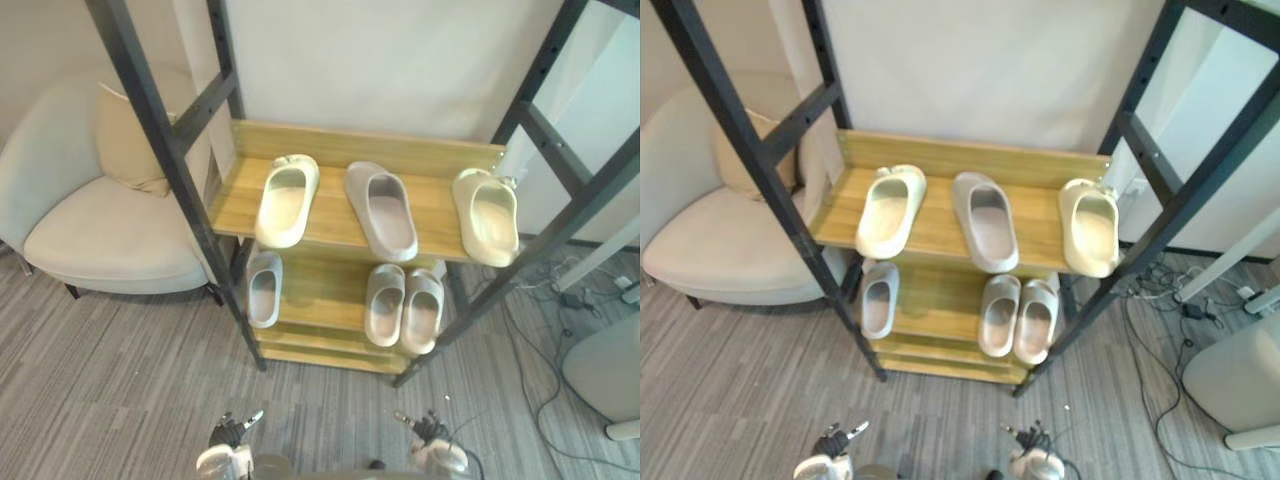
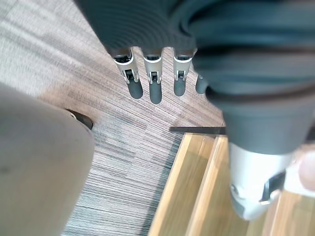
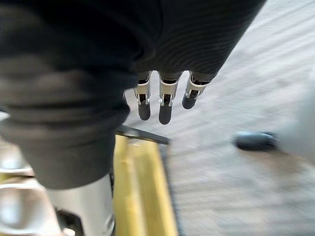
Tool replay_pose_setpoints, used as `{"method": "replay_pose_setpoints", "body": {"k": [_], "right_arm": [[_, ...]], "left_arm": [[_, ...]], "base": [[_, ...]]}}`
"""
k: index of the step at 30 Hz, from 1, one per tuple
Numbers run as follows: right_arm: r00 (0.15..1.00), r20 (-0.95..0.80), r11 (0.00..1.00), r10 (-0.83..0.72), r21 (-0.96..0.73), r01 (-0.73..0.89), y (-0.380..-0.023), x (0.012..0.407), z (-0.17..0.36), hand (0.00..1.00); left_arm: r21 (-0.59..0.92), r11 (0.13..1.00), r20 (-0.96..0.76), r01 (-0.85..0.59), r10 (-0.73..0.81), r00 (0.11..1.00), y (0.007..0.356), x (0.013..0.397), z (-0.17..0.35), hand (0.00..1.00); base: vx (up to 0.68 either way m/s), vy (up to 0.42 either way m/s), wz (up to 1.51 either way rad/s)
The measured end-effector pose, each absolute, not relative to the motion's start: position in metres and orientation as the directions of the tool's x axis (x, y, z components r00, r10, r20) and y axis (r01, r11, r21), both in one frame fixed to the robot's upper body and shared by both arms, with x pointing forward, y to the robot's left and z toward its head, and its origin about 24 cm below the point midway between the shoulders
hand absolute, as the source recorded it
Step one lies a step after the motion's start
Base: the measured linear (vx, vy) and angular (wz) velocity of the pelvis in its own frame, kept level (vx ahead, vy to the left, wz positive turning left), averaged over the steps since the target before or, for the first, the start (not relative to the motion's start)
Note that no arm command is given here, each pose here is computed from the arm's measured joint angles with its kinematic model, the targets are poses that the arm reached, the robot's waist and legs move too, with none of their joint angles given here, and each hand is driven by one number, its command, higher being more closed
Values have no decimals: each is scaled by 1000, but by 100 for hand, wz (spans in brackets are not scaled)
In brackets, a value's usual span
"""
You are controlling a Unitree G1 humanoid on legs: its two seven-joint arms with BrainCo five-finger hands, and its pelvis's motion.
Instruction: Organize the slippers on the shoe rack
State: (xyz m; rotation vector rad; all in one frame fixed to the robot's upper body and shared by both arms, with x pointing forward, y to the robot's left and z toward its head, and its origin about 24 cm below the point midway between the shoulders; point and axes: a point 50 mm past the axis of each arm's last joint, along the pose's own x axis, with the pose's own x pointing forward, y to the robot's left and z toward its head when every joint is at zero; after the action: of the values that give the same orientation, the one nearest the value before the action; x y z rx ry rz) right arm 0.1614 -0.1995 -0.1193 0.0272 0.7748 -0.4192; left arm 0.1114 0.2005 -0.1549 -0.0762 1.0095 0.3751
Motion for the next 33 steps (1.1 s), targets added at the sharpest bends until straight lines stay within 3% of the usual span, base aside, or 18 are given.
{"method": "replay_pose_setpoints", "body": {"k": [2,7,15,33], "right_arm": [[740,-543,915,-396,-168,366,-213,183,-91,0],[847,-316,902,-428,-206,379,-228,198,-43,0],[901,-135,906,-412,-163,390,-222,198,-5,0],[972,153,974,-180,-112,198,-179,202,56,0]], "left_arm": [[128,939,-833,-320,276,479,200,113,-154,0],[151,955,-825,-257,265,499,200,115,-153,0],[164,964,-821,-208,251,513,196,115,-153,0],[183,976,-824,-118,218,523,192,114,-154,0]], "base": [[58,2,-23],[48,-9,-12],[4,2,-8],[-6,0,1]]}}
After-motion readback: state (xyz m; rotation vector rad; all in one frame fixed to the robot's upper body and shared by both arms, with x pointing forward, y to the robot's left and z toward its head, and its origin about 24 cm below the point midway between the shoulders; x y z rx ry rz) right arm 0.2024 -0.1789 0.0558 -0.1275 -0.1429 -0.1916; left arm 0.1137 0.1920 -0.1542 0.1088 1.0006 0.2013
